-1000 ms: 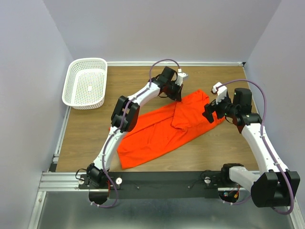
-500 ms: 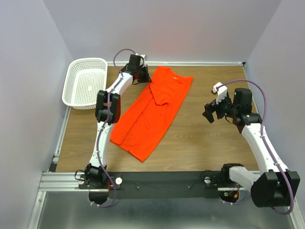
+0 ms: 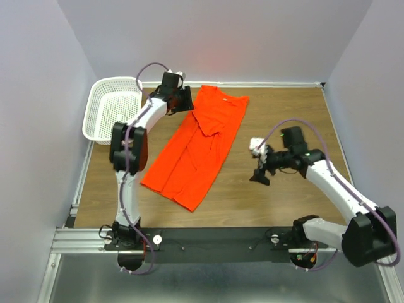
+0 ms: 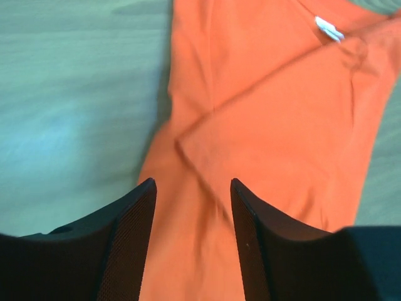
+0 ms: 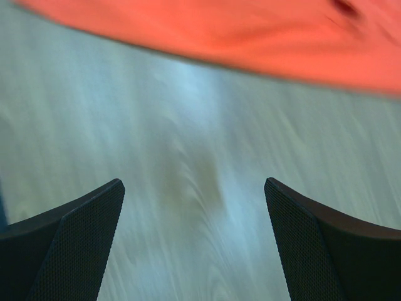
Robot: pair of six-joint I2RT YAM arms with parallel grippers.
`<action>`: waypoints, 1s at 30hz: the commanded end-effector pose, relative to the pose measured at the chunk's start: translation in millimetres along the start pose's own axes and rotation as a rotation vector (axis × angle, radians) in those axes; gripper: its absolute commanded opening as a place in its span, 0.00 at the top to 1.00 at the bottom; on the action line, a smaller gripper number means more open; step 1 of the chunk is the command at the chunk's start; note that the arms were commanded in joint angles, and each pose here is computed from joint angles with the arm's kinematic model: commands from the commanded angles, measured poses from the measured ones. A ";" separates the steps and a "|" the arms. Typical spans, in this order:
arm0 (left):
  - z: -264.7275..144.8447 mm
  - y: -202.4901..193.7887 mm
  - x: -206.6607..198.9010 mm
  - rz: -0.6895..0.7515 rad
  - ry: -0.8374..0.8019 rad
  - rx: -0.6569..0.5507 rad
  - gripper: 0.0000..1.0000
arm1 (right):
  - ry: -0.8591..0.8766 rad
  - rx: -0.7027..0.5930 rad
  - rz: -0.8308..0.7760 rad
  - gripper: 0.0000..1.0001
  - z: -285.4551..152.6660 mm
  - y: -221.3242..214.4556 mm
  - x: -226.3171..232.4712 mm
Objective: Fold and stack the t-shirts
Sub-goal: Fold the tshirt
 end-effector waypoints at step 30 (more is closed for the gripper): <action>-358.2 -95.4 6.3 -0.066 0.111 -0.647 0.24 | 0.371 0.185 -0.848 0.52 211.3 16.4 213.3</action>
Point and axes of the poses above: each gripper's point midway between its finger pads, its own z axis out along the fingers, its own x axis along the line the jaws close on, y = z × x, the point moved 3 cm from there along -z, back along the fingers, and after that the axes turned 3 degrees about z, right-handed, at the moved point
